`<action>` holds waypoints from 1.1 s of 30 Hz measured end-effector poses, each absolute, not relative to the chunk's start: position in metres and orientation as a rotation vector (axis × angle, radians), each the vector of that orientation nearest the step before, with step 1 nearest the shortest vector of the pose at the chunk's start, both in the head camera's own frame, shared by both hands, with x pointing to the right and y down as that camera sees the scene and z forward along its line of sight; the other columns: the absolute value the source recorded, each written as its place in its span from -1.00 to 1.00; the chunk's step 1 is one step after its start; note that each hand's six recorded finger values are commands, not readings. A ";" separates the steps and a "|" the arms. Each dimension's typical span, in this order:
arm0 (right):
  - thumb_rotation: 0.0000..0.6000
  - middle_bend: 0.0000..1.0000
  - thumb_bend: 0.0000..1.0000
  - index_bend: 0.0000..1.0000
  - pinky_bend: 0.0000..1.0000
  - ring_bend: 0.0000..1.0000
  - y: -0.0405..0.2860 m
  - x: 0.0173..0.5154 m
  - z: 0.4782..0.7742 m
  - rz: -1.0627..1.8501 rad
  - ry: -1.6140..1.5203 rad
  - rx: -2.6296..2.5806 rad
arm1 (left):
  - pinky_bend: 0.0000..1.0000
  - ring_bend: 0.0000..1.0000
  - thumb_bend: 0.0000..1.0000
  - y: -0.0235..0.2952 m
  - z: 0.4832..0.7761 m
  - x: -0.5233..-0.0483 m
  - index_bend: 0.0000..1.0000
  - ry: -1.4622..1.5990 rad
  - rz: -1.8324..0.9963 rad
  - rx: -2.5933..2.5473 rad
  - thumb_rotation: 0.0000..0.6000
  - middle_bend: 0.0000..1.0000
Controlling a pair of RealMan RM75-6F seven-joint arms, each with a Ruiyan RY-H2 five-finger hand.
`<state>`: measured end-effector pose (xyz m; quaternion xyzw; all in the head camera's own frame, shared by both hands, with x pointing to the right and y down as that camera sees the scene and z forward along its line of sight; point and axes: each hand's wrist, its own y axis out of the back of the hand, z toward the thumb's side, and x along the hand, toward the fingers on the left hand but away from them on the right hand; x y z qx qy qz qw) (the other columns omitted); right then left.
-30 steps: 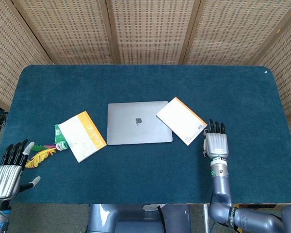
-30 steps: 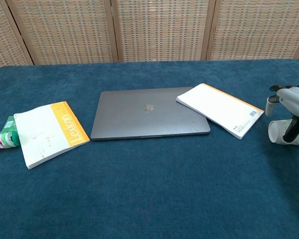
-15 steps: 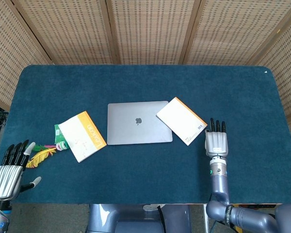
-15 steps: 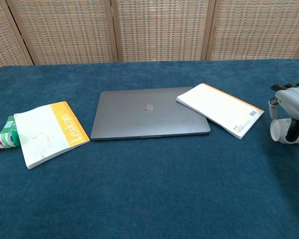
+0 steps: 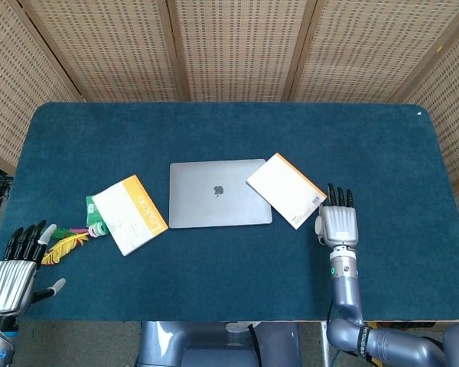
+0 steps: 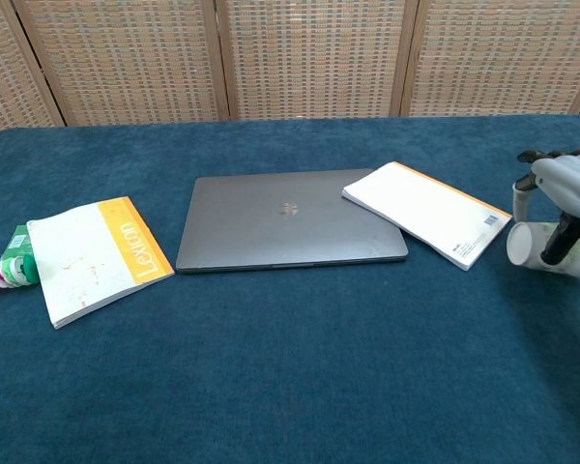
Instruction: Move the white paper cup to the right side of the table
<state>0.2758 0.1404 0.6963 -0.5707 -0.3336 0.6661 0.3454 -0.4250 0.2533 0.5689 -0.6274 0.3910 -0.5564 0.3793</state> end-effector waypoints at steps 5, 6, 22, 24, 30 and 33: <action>1.00 -0.99 -0.40 0.01 -1.00 -1.00 0.135 0.277 0.684 1.664 -1.066 -1.626 | -1.00 -1.00 -0.72 0.253 0.567 -0.424 -1.00 1.003 -1.415 -1.597 1.00 -1.00; 1.00 -0.99 -0.39 0.01 -1.00 -1.00 0.134 0.278 0.681 1.646 -1.124 -1.666 | -1.00 -1.00 -0.72 0.253 0.567 -0.424 -1.00 1.004 -1.413 -1.596 1.00 -1.00; 1.00 -1.00 -0.39 0.01 -1.00 -1.00 0.129 0.329 0.685 1.459 -1.805 -1.976 | -1.00 -1.00 -0.72 0.256 0.569 -0.421 -1.00 0.983 -1.415 -1.594 1.00 -1.00; 1.00 -1.00 -0.39 0.01 -1.00 -1.00 0.130 0.336 0.691 1.485 -1.817 -1.973 | -1.00 -1.00 -0.72 0.255 0.569 -0.421 -1.00 0.983 -1.414 -1.594 1.00 -1.00; 1.00 -1.00 -0.39 0.01 -1.00 -1.00 0.135 0.350 0.702 1.547 -1.827 -1.962 | -1.00 -1.00 -0.72 0.256 0.570 -0.420 -1.00 0.977 -1.416 -1.594 1.00 -1.00; 1.00 -1.00 -0.39 0.00 -1.00 -1.00 0.136 0.355 0.703 1.565 -1.818 -1.944 | -1.00 -1.00 -0.72 0.256 0.569 -0.420 -1.00 0.978 -1.415 -1.593 1.00 -1.00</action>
